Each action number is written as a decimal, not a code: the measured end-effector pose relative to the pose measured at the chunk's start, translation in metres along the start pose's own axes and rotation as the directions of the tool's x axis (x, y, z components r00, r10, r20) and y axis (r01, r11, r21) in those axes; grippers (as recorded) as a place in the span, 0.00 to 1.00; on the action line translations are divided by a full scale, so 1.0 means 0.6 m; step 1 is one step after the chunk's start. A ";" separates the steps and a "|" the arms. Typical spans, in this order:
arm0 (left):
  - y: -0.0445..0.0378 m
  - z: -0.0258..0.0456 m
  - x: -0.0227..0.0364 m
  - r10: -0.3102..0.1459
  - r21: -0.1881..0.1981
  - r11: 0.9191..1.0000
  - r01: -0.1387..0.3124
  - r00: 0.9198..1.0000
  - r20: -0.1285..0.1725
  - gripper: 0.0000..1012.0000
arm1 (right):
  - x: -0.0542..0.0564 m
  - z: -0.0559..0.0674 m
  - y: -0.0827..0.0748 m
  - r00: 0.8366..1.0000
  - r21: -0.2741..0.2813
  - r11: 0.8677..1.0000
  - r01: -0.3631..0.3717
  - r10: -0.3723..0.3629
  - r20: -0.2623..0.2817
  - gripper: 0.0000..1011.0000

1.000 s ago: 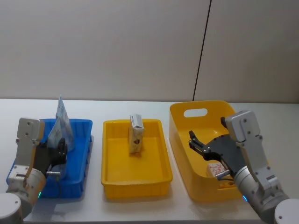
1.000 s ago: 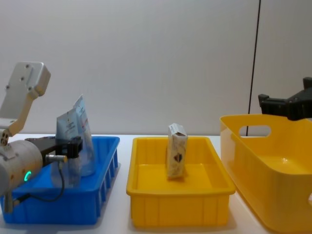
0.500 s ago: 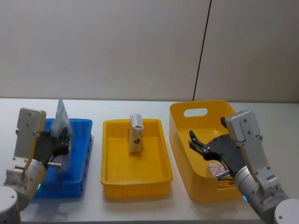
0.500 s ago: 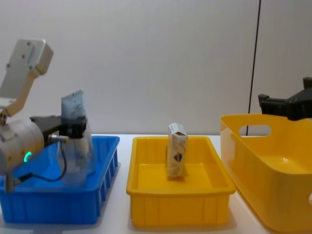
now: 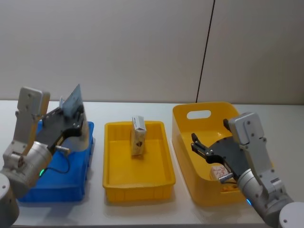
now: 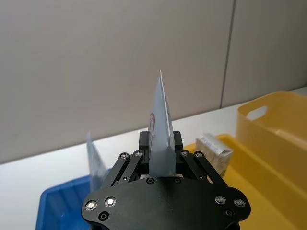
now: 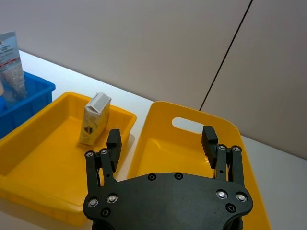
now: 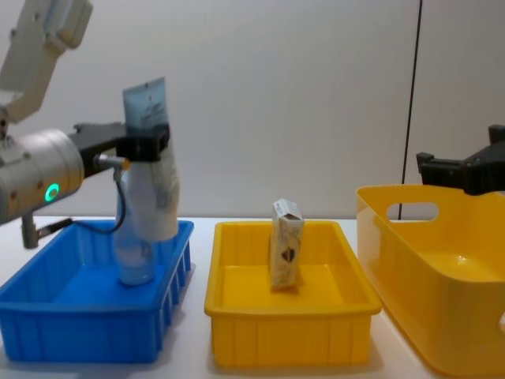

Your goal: Bimanual collaborative sorting of washing and personal care products

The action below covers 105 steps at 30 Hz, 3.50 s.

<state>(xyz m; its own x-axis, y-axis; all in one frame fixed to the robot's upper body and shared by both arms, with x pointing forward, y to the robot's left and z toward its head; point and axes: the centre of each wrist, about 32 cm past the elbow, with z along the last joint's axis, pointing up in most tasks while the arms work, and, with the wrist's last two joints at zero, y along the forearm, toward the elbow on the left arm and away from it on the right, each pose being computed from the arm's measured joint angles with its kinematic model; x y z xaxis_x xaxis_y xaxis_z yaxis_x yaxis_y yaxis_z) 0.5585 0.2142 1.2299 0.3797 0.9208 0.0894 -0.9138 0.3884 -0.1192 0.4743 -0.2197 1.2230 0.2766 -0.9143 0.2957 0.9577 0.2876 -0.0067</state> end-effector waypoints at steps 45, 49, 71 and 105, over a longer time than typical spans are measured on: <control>-0.063 0.073 -0.0388 -0.369 -0.197 0.911 0.362 0.929 0.000 0.23 | 0.039 0.031 0.065 0.923 0.078 0.920 -0.385 0.381 0.057 0.99; -0.064 0.074 -0.0401 -0.377 -0.199 0.908 0.369 0.926 0.001 0.23 | 0.043 0.034 0.075 0.915 0.086 0.912 -0.402 0.397 0.065 0.99; -0.066 0.076 -0.0421 -0.389 -0.202 0.902 0.382 0.921 0.004 0.23 | 0.055 0.061 0.155 0.864 0.143 0.853 -0.503 0.493 0.102 0.99; -0.066 0.076 -0.0426 -0.392 -0.202 0.901 0.384 0.920 0.004 0.47 | 0.032 0.062 0.237 0.818 0.163 0.803 -0.573 0.573 0.051 0.31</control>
<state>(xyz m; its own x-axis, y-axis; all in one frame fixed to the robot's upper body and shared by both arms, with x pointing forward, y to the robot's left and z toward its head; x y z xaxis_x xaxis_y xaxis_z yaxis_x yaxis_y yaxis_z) 0.5786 0.1735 1.2777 0.7066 0.6950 0.1331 -0.6479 0.7111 -0.2730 0.6127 -0.1857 1.2631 0.7712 -0.5682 0.2870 0.5977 0.8015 -0.0193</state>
